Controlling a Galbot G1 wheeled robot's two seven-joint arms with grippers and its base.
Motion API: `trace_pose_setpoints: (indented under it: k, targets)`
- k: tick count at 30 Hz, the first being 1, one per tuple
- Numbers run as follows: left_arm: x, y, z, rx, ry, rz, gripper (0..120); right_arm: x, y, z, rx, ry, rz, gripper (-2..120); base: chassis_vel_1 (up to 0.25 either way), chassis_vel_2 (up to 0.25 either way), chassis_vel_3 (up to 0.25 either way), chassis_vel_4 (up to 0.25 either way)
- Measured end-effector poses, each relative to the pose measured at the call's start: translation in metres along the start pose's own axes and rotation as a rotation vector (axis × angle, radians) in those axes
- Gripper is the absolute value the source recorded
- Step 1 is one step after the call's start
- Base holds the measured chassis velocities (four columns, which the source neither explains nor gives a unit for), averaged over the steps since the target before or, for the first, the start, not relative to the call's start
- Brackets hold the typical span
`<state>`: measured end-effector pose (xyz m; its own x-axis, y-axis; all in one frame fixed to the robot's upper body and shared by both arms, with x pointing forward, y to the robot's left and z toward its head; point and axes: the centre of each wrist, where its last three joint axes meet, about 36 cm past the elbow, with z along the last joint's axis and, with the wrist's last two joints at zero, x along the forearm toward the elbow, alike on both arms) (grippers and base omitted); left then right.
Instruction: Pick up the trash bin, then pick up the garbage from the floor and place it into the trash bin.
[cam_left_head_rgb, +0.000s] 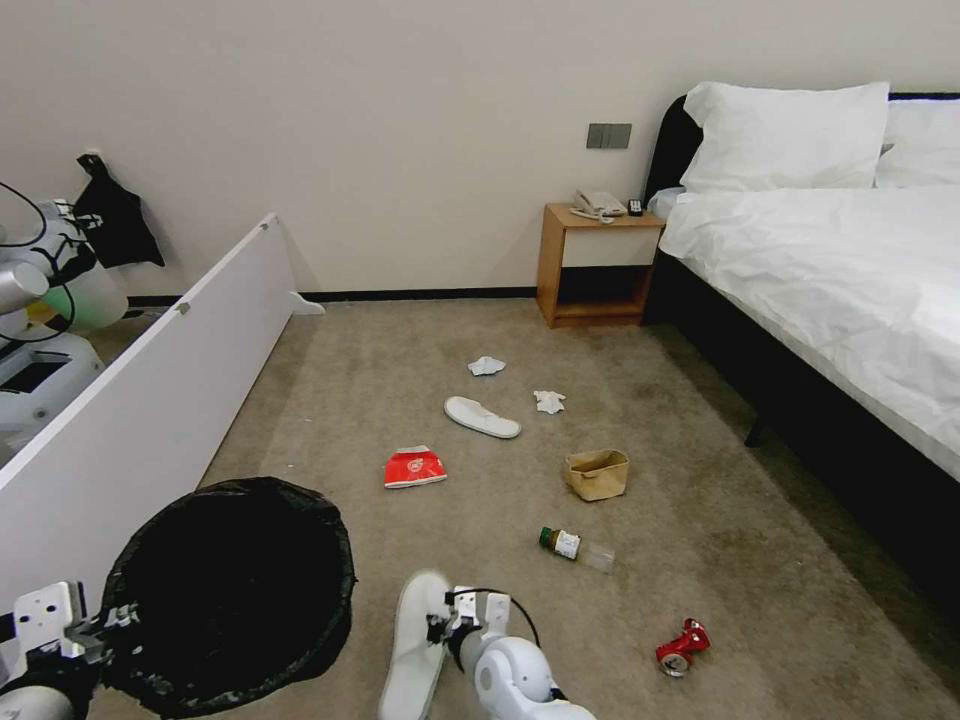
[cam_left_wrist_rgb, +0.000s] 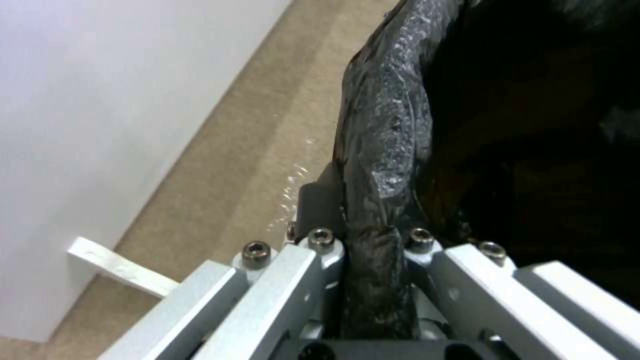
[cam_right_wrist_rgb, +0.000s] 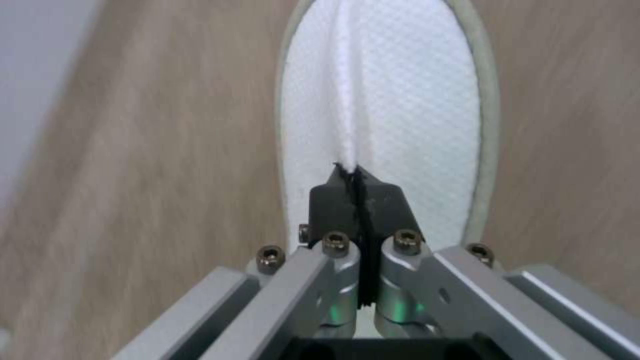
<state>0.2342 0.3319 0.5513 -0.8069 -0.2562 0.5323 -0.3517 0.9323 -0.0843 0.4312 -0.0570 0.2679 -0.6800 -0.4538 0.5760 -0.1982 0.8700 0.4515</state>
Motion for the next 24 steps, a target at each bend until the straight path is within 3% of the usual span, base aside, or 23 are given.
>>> trace_pose_setpoints:
  k: [5,8,10,14,17,24]
  targets:
    - [-0.012,-0.015,0.002,-0.019,0.012,0.073,3,0.051,-0.007,-0.040,0.072,-0.229,0.001,0,0.000,0.000,0.000,0.000]
    - [-0.015,-0.019,0.002,-0.022,0.016,0.091,3,0.066,-0.007,-0.051,0.082,-0.293,-0.006,0,0.000,0.000,0.000,0.000]
    - [-0.021,-0.025,0.001,-0.030,0.015,0.121,3,0.100,-0.007,-0.073,0.116,-0.427,-0.029,0,0.000,0.000,0.000,0.000]
    - [-0.024,-0.026,0.000,-0.034,0.017,0.140,3,0.118,-0.006,-0.083,0.136,-0.499,-0.054,0,0.000,0.000,0.000,0.000]
    - [-0.025,-0.025,-0.002,-0.051,0.031,0.165,3,0.142,-0.002,-0.104,0.185,-0.641,-0.137,0,0.000,0.000,0.000,0.000]
    - [-0.018,-0.029,-0.007,-0.088,0.033,0.201,3,0.165,0.008,-0.139,0.222,-0.759,-0.308,0,0.000,0.000,0.000,0.000]
